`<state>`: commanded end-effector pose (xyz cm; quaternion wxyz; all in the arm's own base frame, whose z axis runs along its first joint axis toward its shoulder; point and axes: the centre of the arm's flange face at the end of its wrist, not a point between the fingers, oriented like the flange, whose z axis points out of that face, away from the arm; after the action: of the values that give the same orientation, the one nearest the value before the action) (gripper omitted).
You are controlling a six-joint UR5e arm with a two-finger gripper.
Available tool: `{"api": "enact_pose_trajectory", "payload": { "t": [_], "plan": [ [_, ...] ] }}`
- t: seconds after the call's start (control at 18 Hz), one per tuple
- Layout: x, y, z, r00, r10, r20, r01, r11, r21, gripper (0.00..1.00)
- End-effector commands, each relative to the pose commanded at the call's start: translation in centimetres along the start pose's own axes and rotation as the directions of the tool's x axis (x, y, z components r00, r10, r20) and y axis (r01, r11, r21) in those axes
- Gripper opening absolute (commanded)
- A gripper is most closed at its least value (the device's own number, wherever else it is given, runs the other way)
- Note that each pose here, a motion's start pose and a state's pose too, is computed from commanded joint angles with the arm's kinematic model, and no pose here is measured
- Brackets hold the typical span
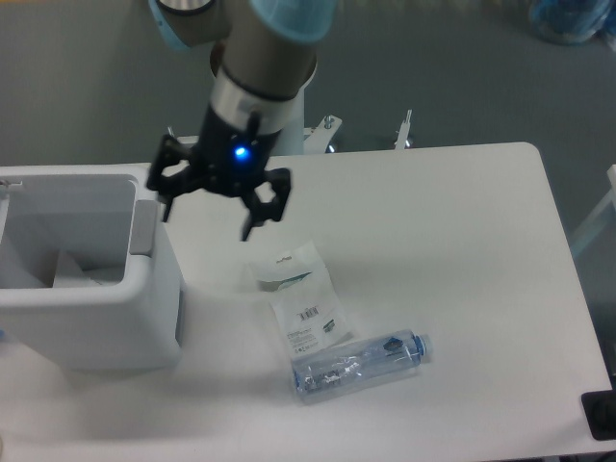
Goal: Open the trash can
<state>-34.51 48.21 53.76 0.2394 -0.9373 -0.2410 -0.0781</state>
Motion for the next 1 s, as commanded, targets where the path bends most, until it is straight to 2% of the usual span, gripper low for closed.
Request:
{"api": "enact_pose_trajectory", "payload": {
  "t": [0.06,0.11,0.17,0.28,0.39,0.61,0.83,0.89,1.0],
  "plan": [
    [-1.3,-0.4,-0.2,0.999,0.002,0.045,-0.003,1.000,0.025,1.00],
    [-3.9,-0.5,-1.0,0.993,-0.014,0.117,0.007,0.998,0.057,1.00],
    [-5.4,-0.5,-0.7,0.990,-0.020,0.138,0.013,0.998,0.053,1.00],
    [-8.6,0.3,1.1,0.989,0.040,0.139,-0.041,0.999,0.007,1.00],
    [-11.9,1.6,3.6,0.980,0.148,0.132,-0.141,0.988,-0.058,1.00],
    [-15.6,3.7,5.1,0.932,0.320,0.170,-0.287,0.938,-0.195,1.00],
    [-19.7,5.1,8.7,0.874,0.467,0.137,-0.397,0.847,-0.354,1.00],
    [-20.2,5.2,9.4,0.865,0.487,0.123,-0.416,0.831,-0.369,1.00],
    [-20.8,5.3,10.7,0.864,0.491,0.113,-0.420,0.826,-0.375,1.00]
  ]
}}
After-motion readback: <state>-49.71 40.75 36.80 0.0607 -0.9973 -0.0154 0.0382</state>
